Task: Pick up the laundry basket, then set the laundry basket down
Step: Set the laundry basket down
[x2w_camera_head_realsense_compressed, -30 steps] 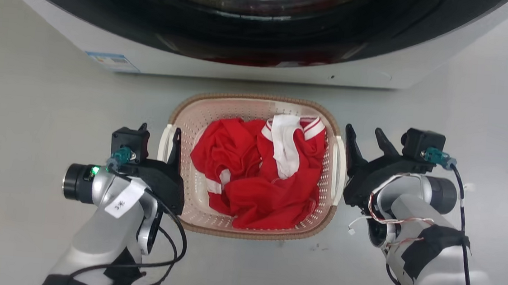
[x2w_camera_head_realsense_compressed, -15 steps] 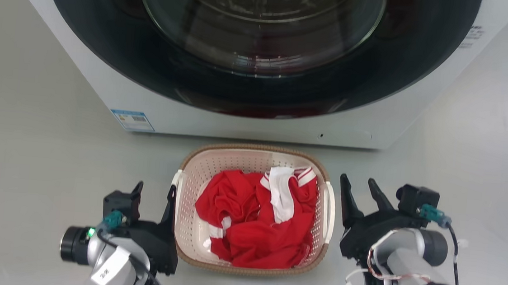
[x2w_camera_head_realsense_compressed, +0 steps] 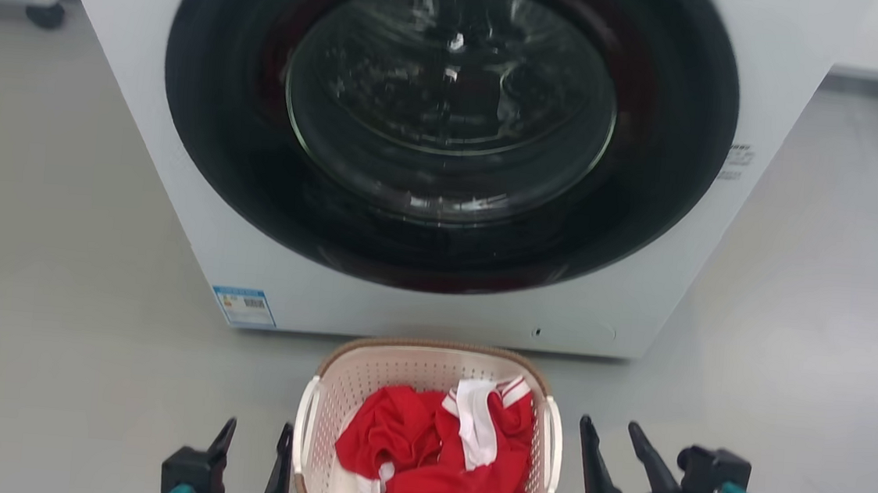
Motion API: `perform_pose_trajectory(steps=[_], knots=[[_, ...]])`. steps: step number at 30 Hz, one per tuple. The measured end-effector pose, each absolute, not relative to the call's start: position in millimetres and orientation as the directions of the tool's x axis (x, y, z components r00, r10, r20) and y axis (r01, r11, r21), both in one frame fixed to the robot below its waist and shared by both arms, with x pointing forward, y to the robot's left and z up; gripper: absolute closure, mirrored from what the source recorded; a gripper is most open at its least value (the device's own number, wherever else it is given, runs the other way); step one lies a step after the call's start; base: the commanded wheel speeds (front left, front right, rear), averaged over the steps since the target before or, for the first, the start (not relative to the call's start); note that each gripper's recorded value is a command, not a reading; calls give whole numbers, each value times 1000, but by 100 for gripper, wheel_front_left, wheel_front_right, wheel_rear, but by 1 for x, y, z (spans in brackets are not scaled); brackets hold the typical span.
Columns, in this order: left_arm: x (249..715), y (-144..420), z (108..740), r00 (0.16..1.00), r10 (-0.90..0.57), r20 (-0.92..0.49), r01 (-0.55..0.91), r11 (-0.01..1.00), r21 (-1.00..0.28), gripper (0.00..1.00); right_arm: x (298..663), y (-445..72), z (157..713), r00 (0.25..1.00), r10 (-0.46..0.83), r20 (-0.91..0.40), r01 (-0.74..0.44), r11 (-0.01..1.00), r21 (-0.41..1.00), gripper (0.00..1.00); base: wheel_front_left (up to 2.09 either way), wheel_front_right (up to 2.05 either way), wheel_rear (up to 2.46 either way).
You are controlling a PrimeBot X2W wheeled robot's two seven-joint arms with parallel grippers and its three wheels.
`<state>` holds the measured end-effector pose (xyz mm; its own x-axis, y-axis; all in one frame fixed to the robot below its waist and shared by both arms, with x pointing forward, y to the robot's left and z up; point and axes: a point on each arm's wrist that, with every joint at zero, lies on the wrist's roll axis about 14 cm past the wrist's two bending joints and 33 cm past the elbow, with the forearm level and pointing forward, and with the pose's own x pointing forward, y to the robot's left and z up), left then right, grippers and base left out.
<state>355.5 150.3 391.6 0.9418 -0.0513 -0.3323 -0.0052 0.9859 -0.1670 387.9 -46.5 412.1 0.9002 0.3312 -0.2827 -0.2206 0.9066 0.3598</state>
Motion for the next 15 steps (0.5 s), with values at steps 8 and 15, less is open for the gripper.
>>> perform_pose_trajectory(steps=[8, 15], knots=[[330, 163, 418, 971, -12, -238, -31, 984, -174, 0, 360, -55, 443, 936, 302, -180, -226, 909, 350, 0, 0, 0, 0], [317, 169, 438, 987, 15, -161, -43, 984, -174, 0, 346, -64, 465, 956, 276, -99, -230, 916, 330, 0, 0, 0, 0]])
